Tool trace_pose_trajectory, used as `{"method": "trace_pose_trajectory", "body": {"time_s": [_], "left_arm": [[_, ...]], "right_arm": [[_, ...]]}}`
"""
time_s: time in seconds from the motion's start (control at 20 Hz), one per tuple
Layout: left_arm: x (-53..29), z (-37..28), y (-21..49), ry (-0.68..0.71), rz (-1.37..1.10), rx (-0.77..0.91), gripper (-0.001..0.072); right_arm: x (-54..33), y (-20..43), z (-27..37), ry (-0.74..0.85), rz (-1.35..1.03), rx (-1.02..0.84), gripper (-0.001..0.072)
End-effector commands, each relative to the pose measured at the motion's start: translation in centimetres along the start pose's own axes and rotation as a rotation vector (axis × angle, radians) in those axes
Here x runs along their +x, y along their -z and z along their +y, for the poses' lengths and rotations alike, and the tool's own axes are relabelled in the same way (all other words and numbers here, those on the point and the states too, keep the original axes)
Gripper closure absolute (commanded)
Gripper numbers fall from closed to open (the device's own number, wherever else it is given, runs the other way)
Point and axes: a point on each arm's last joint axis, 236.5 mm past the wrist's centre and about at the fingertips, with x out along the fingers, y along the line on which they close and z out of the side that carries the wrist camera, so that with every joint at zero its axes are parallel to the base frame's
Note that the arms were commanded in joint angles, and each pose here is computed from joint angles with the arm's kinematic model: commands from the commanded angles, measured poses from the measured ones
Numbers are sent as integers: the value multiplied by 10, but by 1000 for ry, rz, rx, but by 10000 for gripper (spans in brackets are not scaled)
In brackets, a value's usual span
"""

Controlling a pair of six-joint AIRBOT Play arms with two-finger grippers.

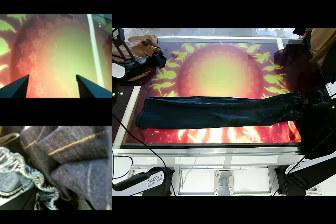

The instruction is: Fold the clothes and pants, and hang the long-sleeved shirts on hangers.

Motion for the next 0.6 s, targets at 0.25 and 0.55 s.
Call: {"method": "trace_pose_trajectory", "body": {"time_s": [0.25,0.55], "left_arm": [[2,-11,5,20,15,14,51],[2,-13,15,30,59,13,78]], "right_arm": [[21,9,68,-194,107,-210,463],[-35,13,104,-201,132,-320,672]]}}
